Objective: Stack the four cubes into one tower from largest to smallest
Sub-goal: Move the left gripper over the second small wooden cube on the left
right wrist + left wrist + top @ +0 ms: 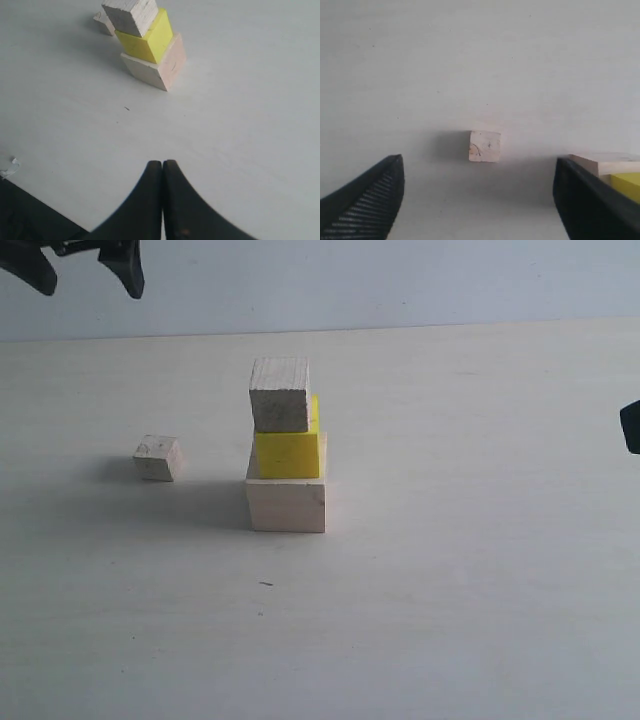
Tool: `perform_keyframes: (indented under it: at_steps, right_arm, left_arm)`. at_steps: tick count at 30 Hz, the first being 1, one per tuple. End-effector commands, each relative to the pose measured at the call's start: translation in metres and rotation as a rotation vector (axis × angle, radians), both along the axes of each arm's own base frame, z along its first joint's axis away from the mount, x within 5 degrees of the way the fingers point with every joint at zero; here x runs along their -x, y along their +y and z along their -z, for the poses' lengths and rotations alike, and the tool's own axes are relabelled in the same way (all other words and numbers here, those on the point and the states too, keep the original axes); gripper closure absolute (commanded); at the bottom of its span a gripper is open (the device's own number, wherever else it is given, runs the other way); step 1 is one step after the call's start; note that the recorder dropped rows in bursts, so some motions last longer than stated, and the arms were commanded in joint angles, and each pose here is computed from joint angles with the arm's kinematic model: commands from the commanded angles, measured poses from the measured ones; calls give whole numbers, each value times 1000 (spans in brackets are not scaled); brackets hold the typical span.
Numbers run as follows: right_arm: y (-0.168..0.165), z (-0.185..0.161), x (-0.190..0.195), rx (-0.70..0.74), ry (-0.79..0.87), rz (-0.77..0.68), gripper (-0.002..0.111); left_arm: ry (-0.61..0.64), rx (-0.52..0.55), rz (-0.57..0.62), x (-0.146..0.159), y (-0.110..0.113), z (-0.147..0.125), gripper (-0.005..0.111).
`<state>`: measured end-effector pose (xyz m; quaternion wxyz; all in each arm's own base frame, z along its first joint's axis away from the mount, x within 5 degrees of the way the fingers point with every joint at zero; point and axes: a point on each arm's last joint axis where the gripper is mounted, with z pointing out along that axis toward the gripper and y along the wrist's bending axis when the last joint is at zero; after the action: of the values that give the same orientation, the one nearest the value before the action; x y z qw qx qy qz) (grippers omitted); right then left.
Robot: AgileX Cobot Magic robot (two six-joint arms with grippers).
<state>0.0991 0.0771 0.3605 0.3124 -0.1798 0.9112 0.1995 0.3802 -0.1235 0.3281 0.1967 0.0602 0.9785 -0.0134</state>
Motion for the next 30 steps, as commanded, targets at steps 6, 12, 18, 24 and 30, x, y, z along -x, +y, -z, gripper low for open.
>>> perform_keyframes:
  at_steps: [6, 12, 18, 24, 30]
  right_arm:
    - [0, 0, 1, -19, 8, 26, 108]
    - [-1, 0, 1, -14, 16, 24, 108]
    - [-2, 1, 0, 2, 5, 27, 108]
    - [-3, 1, 0, 15, -3, 31, 108]
    - [-3, 1, 0, 15, -3, 31, 108]
  left_arm:
    - [186, 0, 39, -26, -14, 73, 29]
    - [277, -31, 45, -34, -16, 108, 29]
    - [303, -41, 47, -33, -16, 136, 29]
    - [271, -31, 49, -34, -16, 151, 29]
    - [274, -34, 54, -37, -16, 160, 29]
